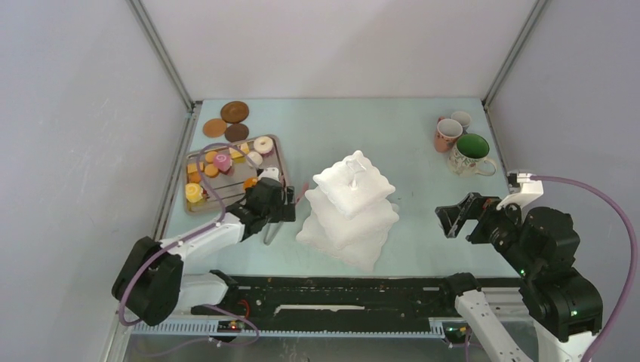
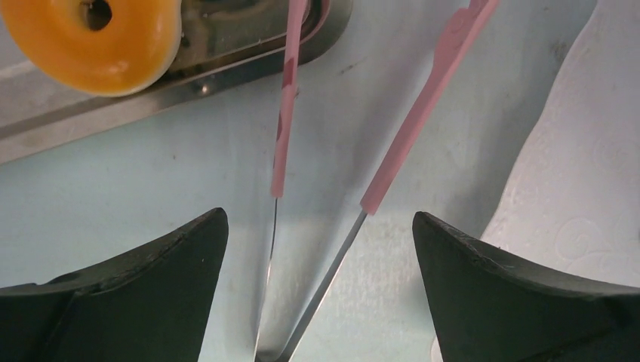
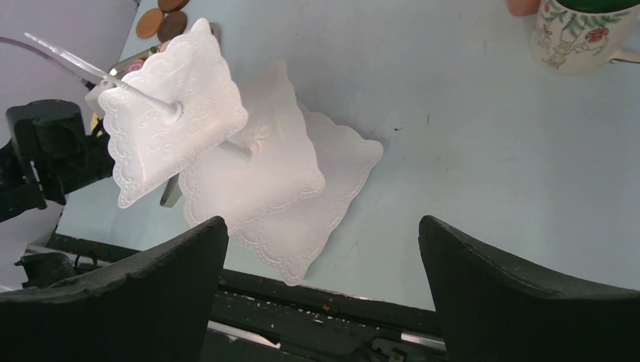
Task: Serve the afternoon tea
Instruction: Adjust the clamp at the center of the board, then pick up the clamp from the center of the board.
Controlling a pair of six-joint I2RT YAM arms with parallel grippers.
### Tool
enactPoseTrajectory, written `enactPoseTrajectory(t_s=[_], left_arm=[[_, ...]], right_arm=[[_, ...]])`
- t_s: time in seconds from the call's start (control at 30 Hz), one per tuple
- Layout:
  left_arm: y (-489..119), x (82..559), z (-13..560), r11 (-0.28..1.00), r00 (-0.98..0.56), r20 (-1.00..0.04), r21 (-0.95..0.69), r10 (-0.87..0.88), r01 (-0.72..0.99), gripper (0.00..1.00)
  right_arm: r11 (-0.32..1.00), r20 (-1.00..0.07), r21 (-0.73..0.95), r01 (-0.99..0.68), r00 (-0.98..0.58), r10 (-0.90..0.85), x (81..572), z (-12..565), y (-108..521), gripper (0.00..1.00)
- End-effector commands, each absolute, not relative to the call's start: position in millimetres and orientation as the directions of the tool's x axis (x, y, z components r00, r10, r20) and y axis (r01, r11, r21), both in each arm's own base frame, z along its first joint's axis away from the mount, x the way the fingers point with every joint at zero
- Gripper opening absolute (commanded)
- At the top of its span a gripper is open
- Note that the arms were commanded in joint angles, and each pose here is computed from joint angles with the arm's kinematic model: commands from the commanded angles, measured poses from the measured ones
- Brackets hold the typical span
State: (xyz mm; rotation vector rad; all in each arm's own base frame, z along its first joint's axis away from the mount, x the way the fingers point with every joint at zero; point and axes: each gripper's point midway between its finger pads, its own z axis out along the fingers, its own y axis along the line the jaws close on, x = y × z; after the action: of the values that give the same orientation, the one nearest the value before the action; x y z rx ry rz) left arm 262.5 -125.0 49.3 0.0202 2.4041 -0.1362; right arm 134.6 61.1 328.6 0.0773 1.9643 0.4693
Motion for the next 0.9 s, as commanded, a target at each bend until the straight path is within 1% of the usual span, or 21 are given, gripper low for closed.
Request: enactPoseTrajectory(t_s=[0.0,0.1,0.23,0.4,0.47,0.6,0.73,0.87], left_arm=[[-135.3,288.6,57.0,0.994,-0.666,-0.741,-0.109,-0.083,-0.003,1.00],[-137.9,289.2,48.0,0.997,-0.681,-0.730,-0.075,-0.052,0.004,1.00],[-134.5,289.6,36.6,0.998,-0.675,-0.736,-0.062,-0.057,-0.017,0.99],[-138.0,290.1,35.2,0.998,-0.653,-0.755,-0.046,-0.058,-0.035,0.94],[-137.2,290.7,30.6,0.996,-0.652,-0.754,-0.043,-0.080,-0.073,0.90],[-128.9,288.3,20.9,0.983,-0.649,-0.745,-0.050,-0.155,-0.178,0.78],[-130.4,284.7,20.8,0.974,-0.640,-0.742,-0.079,-0.200,-0.213,0.72],[-131.0,280.2,26.8,0.950,-0.626,-0.729,-0.111,-0.277,-0.292,0.69]], right_arm=[[0.895,-0.854,0.392,-0.213,-0.445,0.269,137.9,335.0,74.6,1.00],[0.890,-0.856,0.397,-0.225,-0.441,0.271,137.8,337.4,76.6,1.00],[0.890,-0.851,0.398,-0.222,-0.452,0.268,139.7,335.6,77.5,1.00],[0.898,-0.850,0.385,-0.213,-0.460,0.256,139.3,331.6,75.3,1.00],[0.902,-0.849,0.381,-0.204,-0.463,0.254,139.9,328.9,73.8,1.00],[0.900,-0.847,0.389,-0.198,-0.461,0.265,140.2,329.3,73.7,1.00],[0.897,-0.844,0.394,-0.198,-0.465,0.268,140.2,329.3,74.6,1.00],[0.901,-0.838,0.391,-0.189,-0.477,0.264,142.3,325.0,74.3,1.00]])
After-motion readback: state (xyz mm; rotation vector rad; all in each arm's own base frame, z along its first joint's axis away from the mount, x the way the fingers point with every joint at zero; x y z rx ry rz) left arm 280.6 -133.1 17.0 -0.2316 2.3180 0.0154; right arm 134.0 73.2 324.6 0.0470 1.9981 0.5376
